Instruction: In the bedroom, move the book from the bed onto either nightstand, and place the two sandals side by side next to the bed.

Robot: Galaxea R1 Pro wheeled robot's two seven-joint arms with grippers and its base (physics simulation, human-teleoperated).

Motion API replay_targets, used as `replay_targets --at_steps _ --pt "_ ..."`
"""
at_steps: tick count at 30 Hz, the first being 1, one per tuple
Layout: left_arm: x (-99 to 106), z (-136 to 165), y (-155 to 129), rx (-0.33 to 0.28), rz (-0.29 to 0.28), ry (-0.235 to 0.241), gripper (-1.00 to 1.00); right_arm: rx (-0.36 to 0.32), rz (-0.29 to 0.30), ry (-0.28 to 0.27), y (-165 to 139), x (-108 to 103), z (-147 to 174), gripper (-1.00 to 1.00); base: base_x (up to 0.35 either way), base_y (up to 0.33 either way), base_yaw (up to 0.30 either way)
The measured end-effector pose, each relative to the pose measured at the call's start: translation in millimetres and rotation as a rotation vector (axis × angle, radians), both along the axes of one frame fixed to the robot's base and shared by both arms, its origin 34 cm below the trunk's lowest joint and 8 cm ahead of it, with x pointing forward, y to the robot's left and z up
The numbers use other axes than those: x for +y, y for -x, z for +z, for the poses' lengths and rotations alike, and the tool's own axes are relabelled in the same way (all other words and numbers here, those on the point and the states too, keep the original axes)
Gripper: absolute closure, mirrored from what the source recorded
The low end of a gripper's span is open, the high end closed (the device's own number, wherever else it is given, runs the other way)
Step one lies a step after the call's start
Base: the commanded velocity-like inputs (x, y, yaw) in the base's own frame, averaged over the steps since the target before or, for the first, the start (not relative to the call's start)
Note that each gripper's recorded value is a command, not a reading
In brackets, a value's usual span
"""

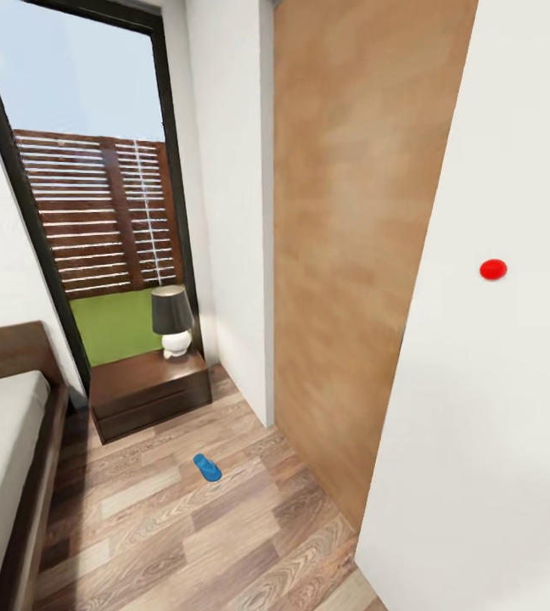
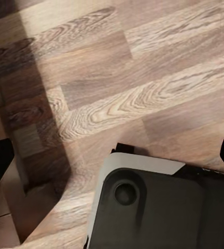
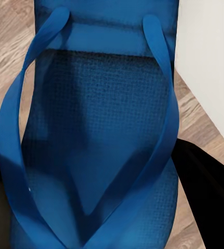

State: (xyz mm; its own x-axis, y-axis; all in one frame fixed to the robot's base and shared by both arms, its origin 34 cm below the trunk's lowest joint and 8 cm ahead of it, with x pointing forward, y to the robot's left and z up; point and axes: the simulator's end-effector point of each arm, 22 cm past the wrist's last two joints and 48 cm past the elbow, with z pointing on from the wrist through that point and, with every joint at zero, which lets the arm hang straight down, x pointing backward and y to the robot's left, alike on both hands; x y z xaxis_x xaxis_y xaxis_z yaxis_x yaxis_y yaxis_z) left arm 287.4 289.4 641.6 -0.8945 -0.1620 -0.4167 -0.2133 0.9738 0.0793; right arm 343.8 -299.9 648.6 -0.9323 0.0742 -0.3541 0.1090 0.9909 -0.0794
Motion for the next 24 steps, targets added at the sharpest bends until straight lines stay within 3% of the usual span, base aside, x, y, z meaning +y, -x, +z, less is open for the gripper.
replay_targets --at_steps 24 --pt "-0.3 -0.2 0.3 0.001 -0.001 0.001 -1.00 0.000 0.000 0.001 0.0 -0.3 -0.1 1.00 0.214 0.065 0.120"
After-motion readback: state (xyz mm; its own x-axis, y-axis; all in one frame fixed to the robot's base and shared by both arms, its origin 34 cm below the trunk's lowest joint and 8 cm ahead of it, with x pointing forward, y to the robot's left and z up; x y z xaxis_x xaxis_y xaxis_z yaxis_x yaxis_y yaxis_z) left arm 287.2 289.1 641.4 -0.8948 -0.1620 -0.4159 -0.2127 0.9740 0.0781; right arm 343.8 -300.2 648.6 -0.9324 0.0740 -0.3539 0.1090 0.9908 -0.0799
